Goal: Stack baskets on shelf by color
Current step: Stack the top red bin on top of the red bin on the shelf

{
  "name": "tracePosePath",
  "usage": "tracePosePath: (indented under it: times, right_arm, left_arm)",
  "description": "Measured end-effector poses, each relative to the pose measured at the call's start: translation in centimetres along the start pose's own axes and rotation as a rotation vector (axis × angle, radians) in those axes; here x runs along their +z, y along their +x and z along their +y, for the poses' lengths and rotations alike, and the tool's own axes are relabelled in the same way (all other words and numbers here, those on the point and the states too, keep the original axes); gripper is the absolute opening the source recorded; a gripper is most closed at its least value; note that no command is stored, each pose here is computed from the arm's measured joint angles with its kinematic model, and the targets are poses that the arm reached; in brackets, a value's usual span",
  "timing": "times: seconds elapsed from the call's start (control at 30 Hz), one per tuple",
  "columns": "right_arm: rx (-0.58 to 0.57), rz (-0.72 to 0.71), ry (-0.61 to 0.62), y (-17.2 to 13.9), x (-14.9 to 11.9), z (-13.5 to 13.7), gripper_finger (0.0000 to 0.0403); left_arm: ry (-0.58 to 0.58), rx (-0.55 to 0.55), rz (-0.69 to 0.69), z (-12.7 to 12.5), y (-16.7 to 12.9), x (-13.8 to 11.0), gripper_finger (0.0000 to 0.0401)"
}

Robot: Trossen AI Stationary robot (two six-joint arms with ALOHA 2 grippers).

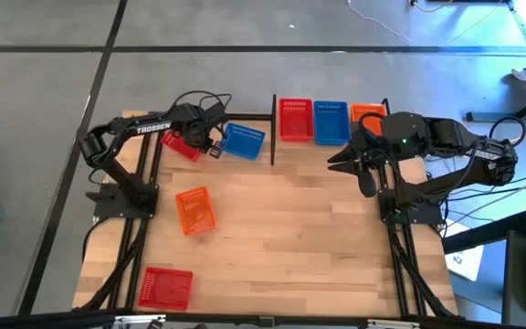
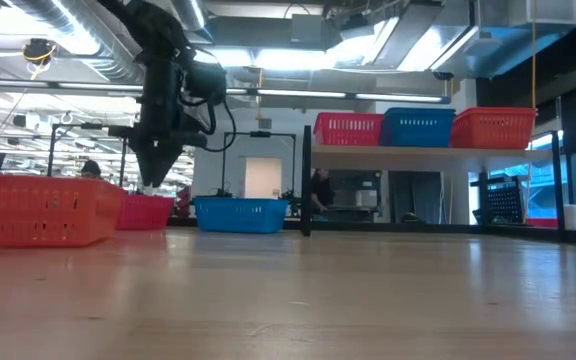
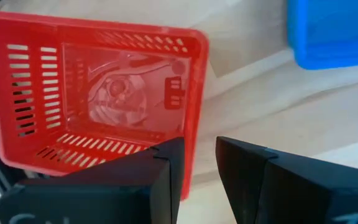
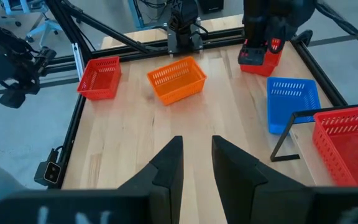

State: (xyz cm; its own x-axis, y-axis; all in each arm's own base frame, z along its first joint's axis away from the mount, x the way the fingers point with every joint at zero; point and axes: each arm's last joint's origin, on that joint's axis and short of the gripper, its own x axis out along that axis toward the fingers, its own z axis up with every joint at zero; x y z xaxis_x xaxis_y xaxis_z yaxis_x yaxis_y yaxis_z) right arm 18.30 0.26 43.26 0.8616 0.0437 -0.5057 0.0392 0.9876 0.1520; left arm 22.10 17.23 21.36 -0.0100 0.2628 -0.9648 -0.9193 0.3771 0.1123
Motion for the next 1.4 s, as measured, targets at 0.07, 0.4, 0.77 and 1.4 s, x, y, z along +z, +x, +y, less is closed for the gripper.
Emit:
tracePosePath:
  times: [0.07,0.4,0.77,1.4]
  right_arm:
    - [0.0,0.0,0.0,0.0,0.0,0.0,0.0081]
    - [0.001,0.0,-0.002,0.0,0.0,0.0,0.0081]
    - [0.001,0.0,-0.002,0.0,0.0,0.0,0.0081]
    - [0.001,0.0,0.0,0.0,0.0,0.0,0.0081]
  left_arm:
    - [0.002,-0.002,-0.008,0.1,0.3,0.0,0.0083]
    - [-0.03,0.006,0.013,1.0,2.0,-0.6,0.0083]
    - [-0.005,-0.024,-0.036,0.9,3.0,-0.6,0.0083]
    - [0.073,-0.102,0.069,1.1,1.8,0.1,0.0001]
